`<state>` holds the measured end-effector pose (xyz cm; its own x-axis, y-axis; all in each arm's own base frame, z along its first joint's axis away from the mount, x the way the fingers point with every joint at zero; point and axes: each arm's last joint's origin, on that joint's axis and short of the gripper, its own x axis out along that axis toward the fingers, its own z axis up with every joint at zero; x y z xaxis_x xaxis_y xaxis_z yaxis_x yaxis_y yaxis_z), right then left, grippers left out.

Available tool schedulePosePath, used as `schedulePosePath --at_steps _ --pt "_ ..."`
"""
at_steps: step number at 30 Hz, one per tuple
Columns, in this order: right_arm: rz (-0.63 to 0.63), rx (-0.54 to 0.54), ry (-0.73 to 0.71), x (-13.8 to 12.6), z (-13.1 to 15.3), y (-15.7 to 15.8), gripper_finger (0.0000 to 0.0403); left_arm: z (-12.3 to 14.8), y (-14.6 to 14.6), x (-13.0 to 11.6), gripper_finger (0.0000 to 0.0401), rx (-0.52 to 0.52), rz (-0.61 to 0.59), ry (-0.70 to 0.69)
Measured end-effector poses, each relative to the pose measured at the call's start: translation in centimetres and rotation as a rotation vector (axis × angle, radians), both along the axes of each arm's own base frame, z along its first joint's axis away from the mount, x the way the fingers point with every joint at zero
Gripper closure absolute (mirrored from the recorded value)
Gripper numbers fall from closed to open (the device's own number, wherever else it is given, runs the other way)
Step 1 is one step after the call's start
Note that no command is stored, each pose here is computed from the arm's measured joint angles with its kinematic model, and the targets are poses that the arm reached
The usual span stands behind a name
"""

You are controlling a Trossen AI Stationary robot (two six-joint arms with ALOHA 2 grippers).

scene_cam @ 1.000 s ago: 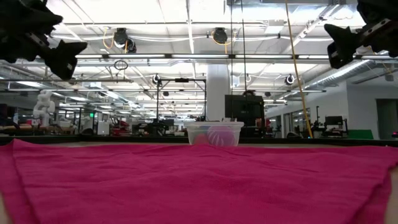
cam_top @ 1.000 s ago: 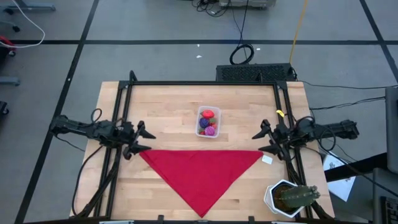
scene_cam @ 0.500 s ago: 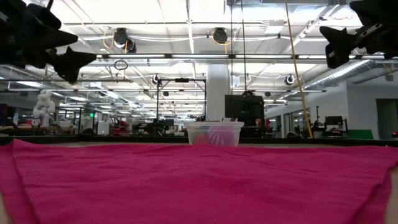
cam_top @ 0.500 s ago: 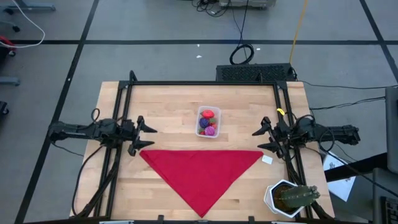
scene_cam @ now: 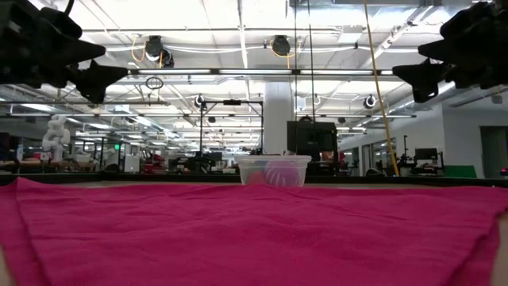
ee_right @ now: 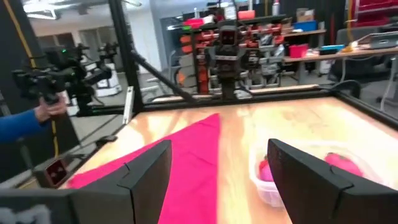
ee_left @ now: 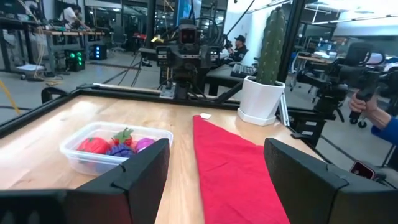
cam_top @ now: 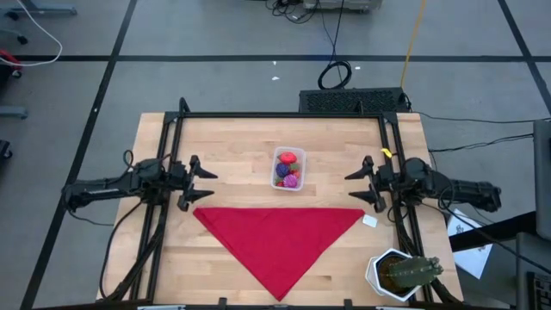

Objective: Pick and placing Produce into tupperware
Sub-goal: Return to Home Position

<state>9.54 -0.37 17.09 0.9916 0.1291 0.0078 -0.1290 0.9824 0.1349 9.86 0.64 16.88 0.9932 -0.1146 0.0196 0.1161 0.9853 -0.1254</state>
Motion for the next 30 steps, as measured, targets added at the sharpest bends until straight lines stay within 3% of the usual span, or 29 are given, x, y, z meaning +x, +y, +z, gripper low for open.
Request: schedulePosePath --at_steps 8,19,25,30 --pt "0.025 0.010 -0.040 0.08 0.15 -0.13 0.0149 -0.04 -0.12 0.05 0.0135 -0.001 -0.038 0.006" --pt "-0.036 -0.054 -0.039 0.34 0.11 -0.33 0.0149 -0.39 -0.06 0.56 0.0135 -0.020 -0.039 0.056" --pt "-0.034 -0.053 -0.036 0.34 0.08 -0.32 0.0149 -0.35 -0.06 0.57 0.0135 -0.086 -0.038 0.061" --pt "-0.033 -0.021 -0.034 0.34 0.10 -0.32 0.0149 -0.32 -0.06 0.57 0.0135 -0.226 -0.037 0.076"
